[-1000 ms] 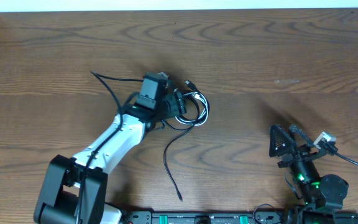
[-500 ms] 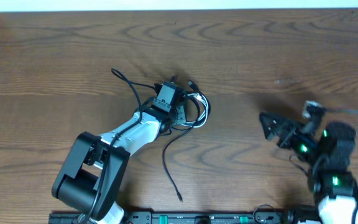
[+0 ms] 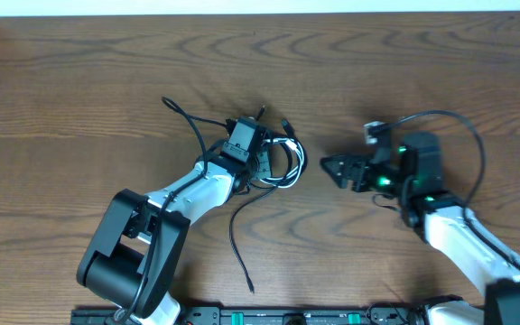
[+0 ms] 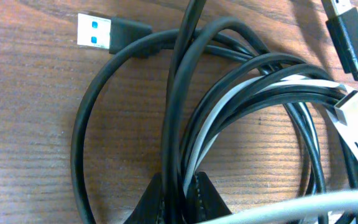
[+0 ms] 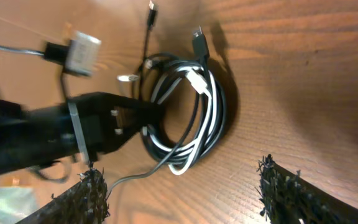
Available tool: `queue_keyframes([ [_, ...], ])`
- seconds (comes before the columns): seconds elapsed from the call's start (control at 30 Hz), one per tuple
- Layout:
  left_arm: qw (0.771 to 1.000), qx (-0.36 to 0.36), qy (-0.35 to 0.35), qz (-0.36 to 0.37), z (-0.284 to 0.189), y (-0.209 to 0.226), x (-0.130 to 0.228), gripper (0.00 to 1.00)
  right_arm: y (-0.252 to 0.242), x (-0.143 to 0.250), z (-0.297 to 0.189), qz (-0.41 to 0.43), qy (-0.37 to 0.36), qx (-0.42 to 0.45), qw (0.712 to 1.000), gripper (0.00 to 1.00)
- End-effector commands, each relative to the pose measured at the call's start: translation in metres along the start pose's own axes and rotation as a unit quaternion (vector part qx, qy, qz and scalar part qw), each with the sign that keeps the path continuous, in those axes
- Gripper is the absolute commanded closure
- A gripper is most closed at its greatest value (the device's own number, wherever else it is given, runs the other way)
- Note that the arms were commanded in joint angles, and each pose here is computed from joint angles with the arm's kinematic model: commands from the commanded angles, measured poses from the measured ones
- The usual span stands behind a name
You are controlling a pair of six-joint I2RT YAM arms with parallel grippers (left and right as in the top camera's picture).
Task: Untangle cables
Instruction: 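Move the right gripper toward the left gripper and grasp the cable loop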
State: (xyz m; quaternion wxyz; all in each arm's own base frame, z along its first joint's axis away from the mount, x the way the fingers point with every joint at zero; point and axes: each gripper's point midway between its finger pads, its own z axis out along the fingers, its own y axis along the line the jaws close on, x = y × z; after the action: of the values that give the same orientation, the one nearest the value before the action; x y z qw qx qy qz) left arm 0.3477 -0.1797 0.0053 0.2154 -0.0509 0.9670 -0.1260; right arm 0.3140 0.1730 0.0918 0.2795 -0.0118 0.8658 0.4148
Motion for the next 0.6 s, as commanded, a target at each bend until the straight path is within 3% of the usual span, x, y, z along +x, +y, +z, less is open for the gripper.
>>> queue_keyframes([
  [0.0,0.997,0.026,0.023,0.062,0.004,-0.008,0.008,0.92,-0.011,-0.005,0.017,-0.019,-0.023,0.054,0.998,0.22],
  [0.13,0.989,0.087,0.042,0.109,-0.003,-0.029,0.016,0.93,-0.02,-0.008,0.024,-0.034,-0.037,0.082,0.995,0.19],
  [0.37,0.982,0.134,0.042,0.128,-0.018,-0.046,0.015,0.93,-0.032,0.005,0.034,-0.026,-0.017,0.094,0.995,0.32],
  [0.57,0.975,0.168,0.038,0.14,-0.03,-0.059,0.014,0.93,-0.028,0.016,0.042,-0.032,0.0,0.09,0.995,0.3],
])
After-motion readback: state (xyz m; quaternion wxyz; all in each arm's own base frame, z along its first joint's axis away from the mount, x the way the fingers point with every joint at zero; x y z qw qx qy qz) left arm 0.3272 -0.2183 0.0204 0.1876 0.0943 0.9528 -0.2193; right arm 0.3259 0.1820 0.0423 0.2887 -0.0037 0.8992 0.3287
